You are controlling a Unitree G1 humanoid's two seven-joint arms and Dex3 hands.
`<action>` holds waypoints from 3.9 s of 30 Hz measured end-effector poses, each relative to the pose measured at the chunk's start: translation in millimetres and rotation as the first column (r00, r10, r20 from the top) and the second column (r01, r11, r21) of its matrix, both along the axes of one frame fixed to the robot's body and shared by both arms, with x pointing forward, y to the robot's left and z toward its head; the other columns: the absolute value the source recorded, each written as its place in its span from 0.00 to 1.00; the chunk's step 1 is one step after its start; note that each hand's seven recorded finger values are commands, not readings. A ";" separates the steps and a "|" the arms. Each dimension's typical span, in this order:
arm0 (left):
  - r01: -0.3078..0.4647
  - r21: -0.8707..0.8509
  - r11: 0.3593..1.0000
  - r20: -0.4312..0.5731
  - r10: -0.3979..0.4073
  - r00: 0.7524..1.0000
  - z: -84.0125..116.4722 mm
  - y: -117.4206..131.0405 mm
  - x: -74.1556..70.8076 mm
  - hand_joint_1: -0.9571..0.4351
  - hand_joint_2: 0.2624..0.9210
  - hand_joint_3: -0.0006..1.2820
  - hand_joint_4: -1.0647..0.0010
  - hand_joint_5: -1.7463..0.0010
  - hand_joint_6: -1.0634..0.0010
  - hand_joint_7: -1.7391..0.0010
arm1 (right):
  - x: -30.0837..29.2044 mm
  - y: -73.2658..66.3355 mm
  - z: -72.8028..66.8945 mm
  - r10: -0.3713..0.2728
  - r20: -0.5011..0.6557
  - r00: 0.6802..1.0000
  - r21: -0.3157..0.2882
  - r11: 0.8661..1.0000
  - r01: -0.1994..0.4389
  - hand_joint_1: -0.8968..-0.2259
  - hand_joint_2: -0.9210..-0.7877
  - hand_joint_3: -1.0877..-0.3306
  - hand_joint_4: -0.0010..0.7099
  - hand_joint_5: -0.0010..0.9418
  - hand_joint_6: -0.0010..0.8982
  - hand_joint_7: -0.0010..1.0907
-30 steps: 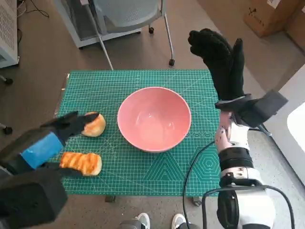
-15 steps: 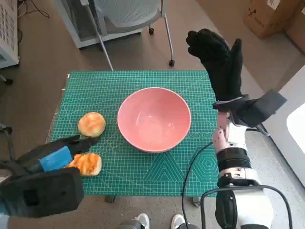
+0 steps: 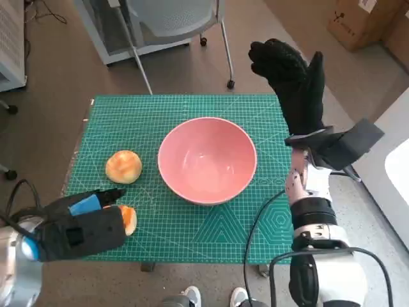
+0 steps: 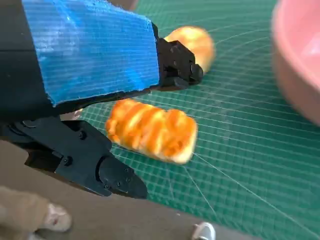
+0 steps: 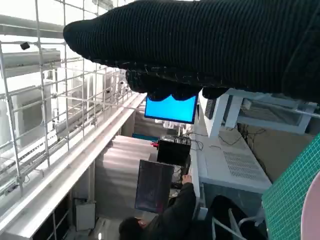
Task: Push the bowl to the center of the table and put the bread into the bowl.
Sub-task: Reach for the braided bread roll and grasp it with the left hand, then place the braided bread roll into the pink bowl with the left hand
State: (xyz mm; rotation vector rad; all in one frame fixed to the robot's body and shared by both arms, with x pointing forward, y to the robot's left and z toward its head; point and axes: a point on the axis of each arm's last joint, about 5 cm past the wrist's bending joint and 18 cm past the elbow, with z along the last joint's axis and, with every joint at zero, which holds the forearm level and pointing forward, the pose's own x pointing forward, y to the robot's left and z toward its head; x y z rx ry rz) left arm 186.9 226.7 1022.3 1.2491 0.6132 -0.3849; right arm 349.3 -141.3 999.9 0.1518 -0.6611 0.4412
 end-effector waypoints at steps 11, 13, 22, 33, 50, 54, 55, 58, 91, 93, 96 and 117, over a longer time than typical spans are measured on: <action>0.008 0.078 0.997 0.077 -0.014 0.997 -36.2 -2.2 11.2 0.72 0.80 0.03 0.67 0.98 0.54 0.97 | 0.4 -1.8 0.3 0.007 -0.006 1.000 0.011 1.000 -0.007 0.46 0.00 0.71 0.50 0.00 0.58 0.01; 0.024 0.109 0.994 0.099 -0.035 0.995 -40.7 -2.2 12.0 0.75 0.86 0.04 0.52 0.97 0.43 0.97 | 0.5 -2.1 0.4 0.010 -0.006 1.000 0.016 1.000 -0.010 0.46 0.00 0.71 0.50 0.00 0.58 0.01; 0.110 0.182 0.977 0.131 -0.135 0.982 -47.1 -2.6 8.7 0.71 0.82 0.23 0.41 0.23 0.36 0.48 | 0.7 -3.3 3.0 0.010 0.005 1.000 0.027 1.000 -0.010 0.45 0.00 0.72 0.52 0.01 0.60 0.02; 0.131 0.098 0.987 0.204 -0.149 0.968 -21.0 -2.8 4.0 0.69 0.92 0.12 0.36 0.30 0.38 0.36 | 1.0 -7.1 4.6 0.008 0.011 1.000 0.019 1.000 -0.008 0.46 0.00 0.72 0.53 0.01 0.61 0.02; 0.224 -0.066 0.972 0.528 -0.156 0.835 35.1 -1.5 -7.7 0.69 0.90 0.06 0.23 0.37 0.27 0.46 | 1.2 -12.6 4.5 -0.001 0.007 1.000 0.007 1.000 0.001 0.46 0.00 0.73 0.53 0.01 0.61 0.01; 0.274 -0.057 0.960 0.618 -0.181 0.765 49.3 -6.3 -5.2 0.69 0.88 0.06 0.22 0.35 0.23 0.51 | 1.2 -12.9 3.8 0.000 0.003 1.000 0.005 1.000 0.000 0.46 0.00 0.72 0.53 0.01 0.61 0.01; 0.289 -0.053 0.956 0.641 -0.190 0.744 52.4 -8.0 -4.2 0.69 0.88 0.07 0.23 0.35 0.22 0.52 | 1.2 -12.8 3.5 0.000 0.001 1.000 0.005 1.000 0.000 0.46 0.00 0.72 0.53 0.01 0.61 0.01; 0.346 -0.030 0.938 0.718 -0.220 0.660 61.4 -13.5 1.0 0.69 0.87 0.06 0.24 0.35 0.20 0.51 | 1.2 -12.3 2.8 0.002 -0.003 1.000 0.004 1.000 -0.002 0.46 0.00 0.72 0.54 0.01 0.61 0.01; 0.701 0.307 0.643 0.756 -0.612 0.230 -4.5 -51.9 122.9 0.69 1.00 0.01 0.35 0.38 0.28 0.37 | -1.3 -16.6 3.4 -0.029 0.054 0.998 -0.009 1.000 0.030 0.52 0.00 0.60 0.51 0.00 0.55 0.00; 0.714 0.315 0.625 0.734 -0.637 0.234 -12.7 -53.6 127.9 0.69 1.00 0.02 0.37 0.37 0.30 0.36 | -2.6 -18.6 0.5 -0.038 0.055 0.998 -0.012 0.999 0.039 0.52 0.00 0.60 0.51 0.00 0.54 0.00; 0.733 0.313 0.604 0.701 -0.668 0.251 -23.4 -54.3 132.7 0.65 0.98 0.06 0.56 0.47 0.44 0.45 | -5.1 -22.0 -5.8 -0.052 0.046 0.998 -0.017 0.998 0.053 0.51 0.00 0.60 0.50 0.00 0.54 0.00; 0.726 0.326 0.605 0.629 -0.712 0.311 -36.4 -48.6 137.1 0.34 0.88 0.00 0.98 1.00 1.00 0.81 | -7.8 -26.6 -11.3 -0.092 0.028 0.995 -0.010 0.996 0.092 0.50 0.00 0.60 0.50 0.00 0.54 0.00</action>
